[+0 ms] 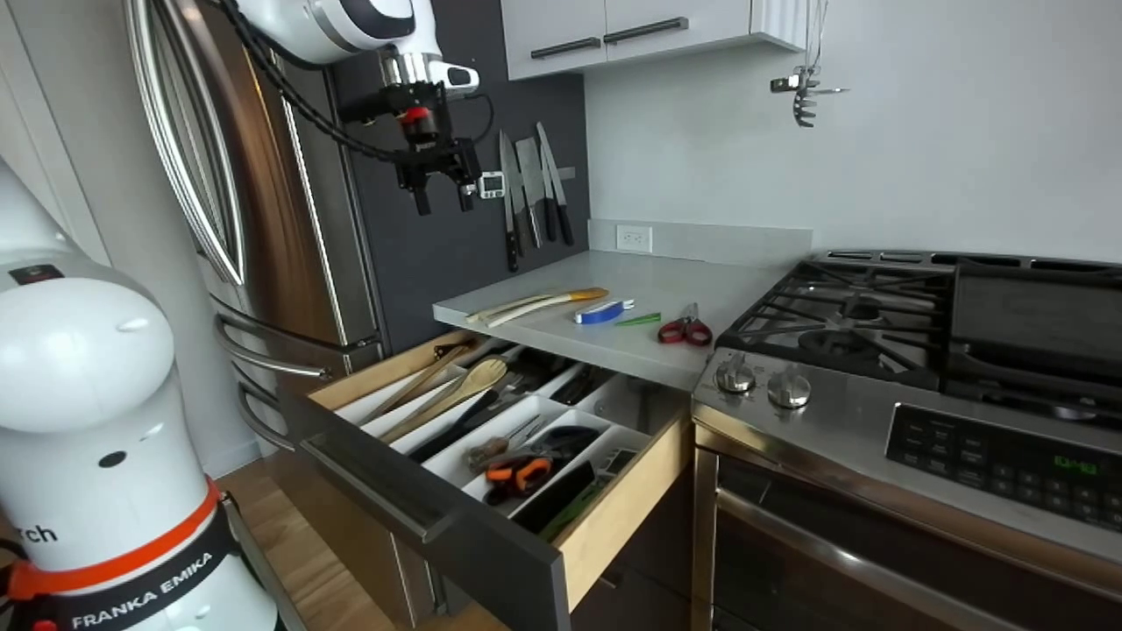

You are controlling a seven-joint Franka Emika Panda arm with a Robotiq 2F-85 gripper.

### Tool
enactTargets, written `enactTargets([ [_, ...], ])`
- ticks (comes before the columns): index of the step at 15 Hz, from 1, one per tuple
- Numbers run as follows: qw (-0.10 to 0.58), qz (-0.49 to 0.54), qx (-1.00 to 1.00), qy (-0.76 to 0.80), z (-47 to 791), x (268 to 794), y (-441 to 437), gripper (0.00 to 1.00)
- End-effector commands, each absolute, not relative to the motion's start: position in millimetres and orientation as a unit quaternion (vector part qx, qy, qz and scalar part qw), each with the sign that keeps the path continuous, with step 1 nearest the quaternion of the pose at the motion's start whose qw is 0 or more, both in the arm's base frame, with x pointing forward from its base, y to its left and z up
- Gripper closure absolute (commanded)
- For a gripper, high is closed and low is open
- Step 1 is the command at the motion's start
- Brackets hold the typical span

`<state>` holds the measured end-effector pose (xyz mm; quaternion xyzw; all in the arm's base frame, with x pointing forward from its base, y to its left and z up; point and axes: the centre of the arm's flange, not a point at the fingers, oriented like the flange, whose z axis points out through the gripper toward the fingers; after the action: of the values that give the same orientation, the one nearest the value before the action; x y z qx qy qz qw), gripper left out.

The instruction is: Put the wooden spoon in the drawer

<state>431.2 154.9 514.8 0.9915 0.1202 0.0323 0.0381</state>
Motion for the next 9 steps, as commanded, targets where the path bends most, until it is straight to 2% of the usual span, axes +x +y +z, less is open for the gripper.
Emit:
enactTargets([
  [1,-0.029,0.024,0.996,0.076,485.4,498.9,177.9,0.0],
  [5,-0.077,0.077,0.991,0.079,445.3,565.3,199.1,0.0],
  [9,-0.068,0.095,0.989,0.093,391.6,606.9,217.1,0.0],
])
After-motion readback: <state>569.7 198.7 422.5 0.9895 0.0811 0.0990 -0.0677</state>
